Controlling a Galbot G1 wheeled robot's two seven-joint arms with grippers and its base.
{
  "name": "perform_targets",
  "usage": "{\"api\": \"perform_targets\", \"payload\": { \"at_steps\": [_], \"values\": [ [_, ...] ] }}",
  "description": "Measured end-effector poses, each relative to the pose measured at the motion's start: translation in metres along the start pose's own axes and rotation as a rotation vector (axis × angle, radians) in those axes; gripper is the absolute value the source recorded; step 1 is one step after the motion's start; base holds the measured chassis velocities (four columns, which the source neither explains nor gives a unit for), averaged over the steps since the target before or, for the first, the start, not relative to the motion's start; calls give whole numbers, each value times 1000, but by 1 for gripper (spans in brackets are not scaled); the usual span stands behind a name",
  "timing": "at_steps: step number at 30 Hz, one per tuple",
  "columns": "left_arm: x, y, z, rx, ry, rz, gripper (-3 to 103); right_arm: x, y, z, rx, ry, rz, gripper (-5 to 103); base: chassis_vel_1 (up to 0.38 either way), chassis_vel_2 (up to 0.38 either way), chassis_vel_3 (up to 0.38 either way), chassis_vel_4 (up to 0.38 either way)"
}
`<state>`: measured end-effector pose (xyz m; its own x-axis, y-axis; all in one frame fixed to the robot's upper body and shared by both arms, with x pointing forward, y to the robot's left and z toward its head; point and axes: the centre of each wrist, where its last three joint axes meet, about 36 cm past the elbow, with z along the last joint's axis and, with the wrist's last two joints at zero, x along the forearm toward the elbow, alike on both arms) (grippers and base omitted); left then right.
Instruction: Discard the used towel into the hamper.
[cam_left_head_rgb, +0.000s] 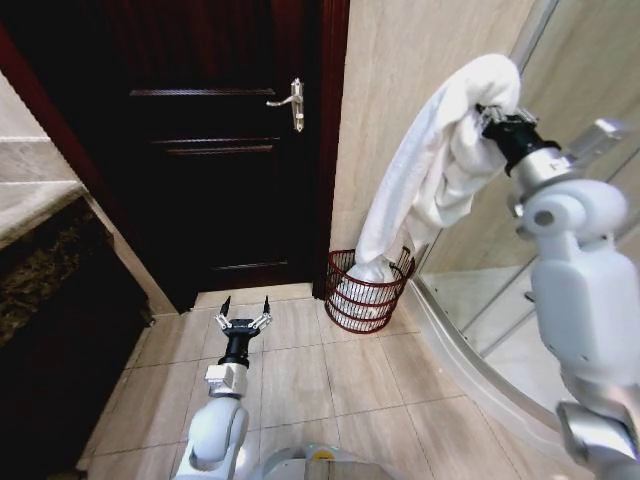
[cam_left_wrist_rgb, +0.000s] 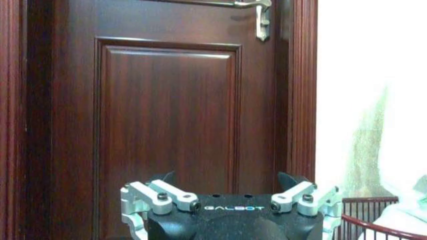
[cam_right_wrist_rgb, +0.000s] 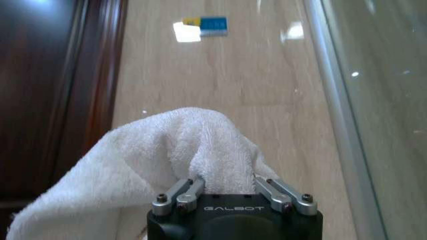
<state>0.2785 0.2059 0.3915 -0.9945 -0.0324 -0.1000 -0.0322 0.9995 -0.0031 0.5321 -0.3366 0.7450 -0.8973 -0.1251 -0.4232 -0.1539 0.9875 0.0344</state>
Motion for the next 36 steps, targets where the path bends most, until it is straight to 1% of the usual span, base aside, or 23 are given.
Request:
{"api": "perform_targets", "payload": {
  "at_steps": [1, 2, 4, 5, 7, 10, 12, 14, 19, 24, 29, 36],
  "values": [
    [0, -1, 1, 4, -2, -2, 100, -5, 0, 10, 6, 12, 2, 20, 0, 0, 0, 0],
    [0, -1, 1, 4, -2, -2, 100, -5, 0, 10, 6, 12, 2, 20, 0, 0, 0, 0],
    [2, -3, 2, 14, -5, -3, 100, -15, -4, 43, 24, 49, 16, 20, 0, 0, 0, 0],
    [2, -3, 1, 15, -8, -2, 100, -16, -4, 51, 27, 65, 17, 20, 0, 0, 0, 0],
    [1, -3, 1, 16, -9, -2, 100, -15, -3, 55, 28, 74, 16, 20, 0, 0, 0, 0],
    [1, -4, -4, 18, -23, 5, 100, -15, 9, 73, 20, 102, 1, 20, 0, 0, 0, 0],
    [1, -4, -5, 18, -25, 6, 100, -15, 11, 76, 16, 104, -3, 20, 0, 0, 0, 0],
    [2, -3, -5, 15, -27, 12, 100, -19, 16, 87, 10, 116, -8, 20, 0, 0, 0, 0],
    [-1, 0, 0, 13, -28, 13, 100, -20, 16, 101, 18, 130, 0, 20, 0, 0, 0, 0],
    [-2, 0, 0, 19, -31, 17, 100, -15, 14, 107, 21, 143, 5, 20, 0, 0, 0, 0],
    [-8, -8, -2, 33, -38, 40, 100, -11, 11, 105, 17, 138, 10, 20, 0, 0, 0, 0],
    [-14, -14, 0, 34, -31, 48, 100, -7, 8, 114, 14, 161, 5, 20, 0, 0, 0, 0]
  ]
}}
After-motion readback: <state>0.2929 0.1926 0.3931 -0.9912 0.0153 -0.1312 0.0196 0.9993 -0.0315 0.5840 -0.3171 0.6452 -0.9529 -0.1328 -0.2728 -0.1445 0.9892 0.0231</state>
